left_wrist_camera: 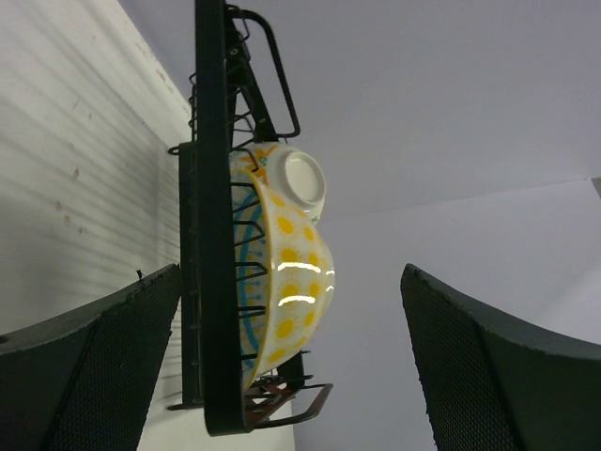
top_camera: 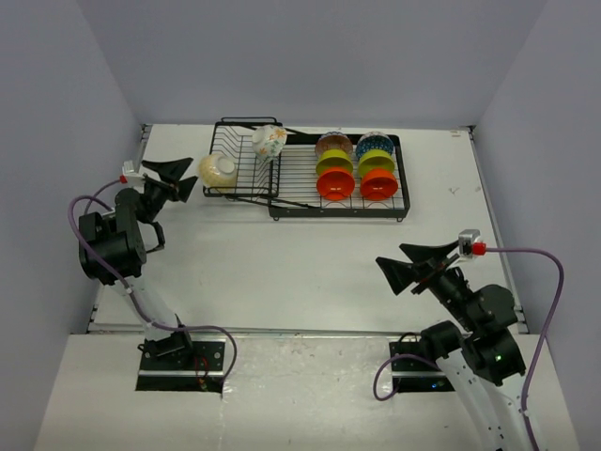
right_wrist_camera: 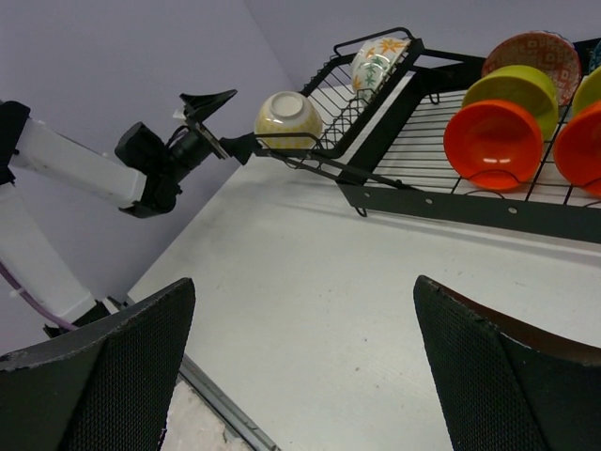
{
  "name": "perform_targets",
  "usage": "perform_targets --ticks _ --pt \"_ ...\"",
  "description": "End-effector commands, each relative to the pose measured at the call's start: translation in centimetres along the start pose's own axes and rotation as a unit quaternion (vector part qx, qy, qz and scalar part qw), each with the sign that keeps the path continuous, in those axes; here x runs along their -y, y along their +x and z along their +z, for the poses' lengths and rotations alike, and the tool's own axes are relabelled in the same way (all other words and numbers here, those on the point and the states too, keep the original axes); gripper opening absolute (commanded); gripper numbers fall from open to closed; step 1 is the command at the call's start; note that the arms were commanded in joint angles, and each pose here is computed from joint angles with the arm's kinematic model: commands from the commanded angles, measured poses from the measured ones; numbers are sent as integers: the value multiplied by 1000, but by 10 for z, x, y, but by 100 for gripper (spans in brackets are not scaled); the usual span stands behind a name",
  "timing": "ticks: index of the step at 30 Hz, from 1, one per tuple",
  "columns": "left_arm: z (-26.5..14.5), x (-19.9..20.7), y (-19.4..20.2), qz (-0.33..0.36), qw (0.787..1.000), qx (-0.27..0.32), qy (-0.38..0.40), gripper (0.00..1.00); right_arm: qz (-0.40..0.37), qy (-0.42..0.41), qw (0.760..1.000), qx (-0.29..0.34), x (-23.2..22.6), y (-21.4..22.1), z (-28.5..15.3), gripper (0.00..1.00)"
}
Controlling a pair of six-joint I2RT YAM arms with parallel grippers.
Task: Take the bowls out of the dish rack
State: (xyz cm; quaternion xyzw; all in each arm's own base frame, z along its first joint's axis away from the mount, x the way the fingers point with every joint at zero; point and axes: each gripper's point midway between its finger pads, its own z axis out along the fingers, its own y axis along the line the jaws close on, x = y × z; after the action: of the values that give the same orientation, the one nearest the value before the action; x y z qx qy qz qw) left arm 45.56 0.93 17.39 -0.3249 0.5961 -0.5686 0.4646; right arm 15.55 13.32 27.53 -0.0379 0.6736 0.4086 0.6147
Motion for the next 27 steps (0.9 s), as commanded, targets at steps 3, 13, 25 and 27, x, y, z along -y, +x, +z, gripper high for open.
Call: perform_targets --ticks 3,13,25,27 --pt "-4 34 2 57 993 -10 99 98 -10 -17 1000 2 -5 -2 6 99" --pt "-2 56 11 54 988 -35 140 95 -7 -10 1000 -11 1 4 10 99" --pt "-3 76 14 65 983 -38 166 90 -7 -13 1000 -12 0 5 10 99" --pt "-3 80 14 70 982 -39 172 89 -8 -14 1000 -13 0 5 10 99"
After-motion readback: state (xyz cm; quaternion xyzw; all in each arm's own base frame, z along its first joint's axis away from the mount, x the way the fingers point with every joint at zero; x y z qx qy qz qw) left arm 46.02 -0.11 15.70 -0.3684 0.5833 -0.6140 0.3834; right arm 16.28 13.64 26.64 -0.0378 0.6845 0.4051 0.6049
